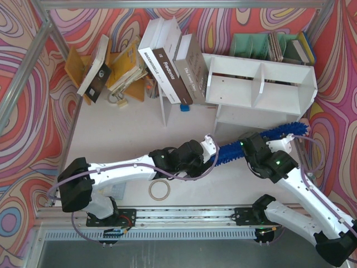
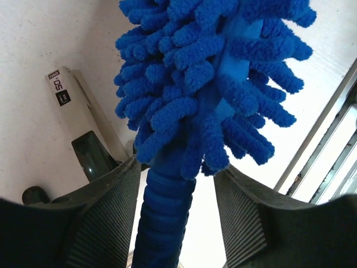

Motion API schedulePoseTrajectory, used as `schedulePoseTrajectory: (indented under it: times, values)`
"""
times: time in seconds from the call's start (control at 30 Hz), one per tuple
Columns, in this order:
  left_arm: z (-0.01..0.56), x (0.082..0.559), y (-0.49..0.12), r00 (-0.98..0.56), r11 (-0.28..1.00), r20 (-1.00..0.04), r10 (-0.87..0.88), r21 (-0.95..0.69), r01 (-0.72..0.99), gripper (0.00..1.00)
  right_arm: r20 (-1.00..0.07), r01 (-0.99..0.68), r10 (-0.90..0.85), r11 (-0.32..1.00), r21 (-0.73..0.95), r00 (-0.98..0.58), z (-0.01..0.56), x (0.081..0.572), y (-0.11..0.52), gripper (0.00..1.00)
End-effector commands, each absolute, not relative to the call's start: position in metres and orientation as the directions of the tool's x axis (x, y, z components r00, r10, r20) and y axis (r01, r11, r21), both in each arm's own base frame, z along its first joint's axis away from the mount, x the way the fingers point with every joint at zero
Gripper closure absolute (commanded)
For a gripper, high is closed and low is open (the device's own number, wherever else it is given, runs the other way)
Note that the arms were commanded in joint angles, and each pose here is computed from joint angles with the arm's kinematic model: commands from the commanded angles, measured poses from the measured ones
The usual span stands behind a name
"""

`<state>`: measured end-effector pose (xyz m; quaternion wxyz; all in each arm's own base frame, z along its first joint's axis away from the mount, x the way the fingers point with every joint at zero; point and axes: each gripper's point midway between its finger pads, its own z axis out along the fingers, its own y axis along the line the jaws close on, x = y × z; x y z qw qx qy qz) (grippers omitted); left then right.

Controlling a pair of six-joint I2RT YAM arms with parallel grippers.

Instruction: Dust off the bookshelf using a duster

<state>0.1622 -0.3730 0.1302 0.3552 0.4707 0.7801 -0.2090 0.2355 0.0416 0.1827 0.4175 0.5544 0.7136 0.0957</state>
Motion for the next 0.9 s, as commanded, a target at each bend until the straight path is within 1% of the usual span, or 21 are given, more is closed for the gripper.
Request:
schedulePoseTrajectory:
  times: [0.0,0.07,0.27,0.3,0.37,0.4,0.57,0.63,0.7,0.73,0.77,0.83,0.87]
  values:
    - [0.124,0.159,-0.377,-0.306,0.458,-0.752,0.584,-0.006,0.889,0.48,-0.474,0.692,0.881,0.334,0.639,0.013,0.198,0.238,0.037,0.98]
    - [0.123,0.158,-0.377,-0.317,0.465,-0.749,0.581,-0.015,0.885,0.53,-0.473,0.693,0.881,0.334,0.64,0.012,0.197,0.238,0.038,0.98]
    - [0.128,0.154,-0.377,-0.338,0.473,-0.751,0.567,-0.039,0.88,0.61,-0.475,0.693,0.88,0.333,0.639,0.015,0.197,0.237,0.036,0.99]
    - [0.13,0.153,-0.377,-0.341,0.473,-0.752,0.565,-0.044,0.88,0.64,-0.478,0.695,0.878,0.335,0.636,0.015,0.196,0.237,0.036,0.99]
    - [0.133,0.149,-0.378,-0.343,0.466,-0.75,0.565,-0.053,0.883,0.75,-0.48,0.699,0.877,0.331,0.633,0.019,0.195,0.236,0.034,0.99]
    - [0.133,0.146,-0.378,-0.344,0.464,-0.748,0.568,-0.054,0.884,0.77,-0.481,0.701,0.876,0.33,0.632,0.021,0.195,0.235,0.034,0.99]
    - [0.134,0.138,-0.375,-0.342,0.461,-0.739,0.58,-0.047,0.886,0.8,-0.48,0.7,0.877,0.325,0.636,0.03,0.196,0.232,0.031,0.99]
    - [0.136,0.135,-0.374,-0.341,0.464,-0.743,0.576,-0.047,0.885,0.84,-0.483,0.701,0.875,0.325,0.634,0.031,0.197,0.231,0.03,0.98]
    - [0.14,0.132,-0.374,-0.339,0.465,-0.747,0.572,-0.045,0.884,0.88,-0.484,0.702,0.875,0.325,0.634,0.032,0.199,0.23,0.029,0.95]
    - [0.145,0.131,-0.375,-0.334,0.469,-0.756,0.563,-0.041,0.882,0.89,-0.488,0.704,0.872,0.326,0.631,0.033,0.2,0.229,0.028,0.91]
    - [0.145,0.128,-0.37,-0.337,0.473,-0.743,0.578,-0.032,0.881,0.92,-0.49,0.702,0.871,0.328,0.632,0.034,0.202,0.229,0.027,0.89]
    - [0.149,0.123,-0.367,-0.331,0.477,-0.741,0.584,-0.017,0.879,0.99,-0.498,0.696,0.866,0.333,0.637,0.041,0.208,0.228,0.025,0.86]
    - [0.152,0.12,-0.366,-0.328,0.479,-0.743,0.583,-0.011,0.878,1.0,-0.503,0.692,0.863,0.338,0.638,0.042,0.211,0.228,0.024,0.83]
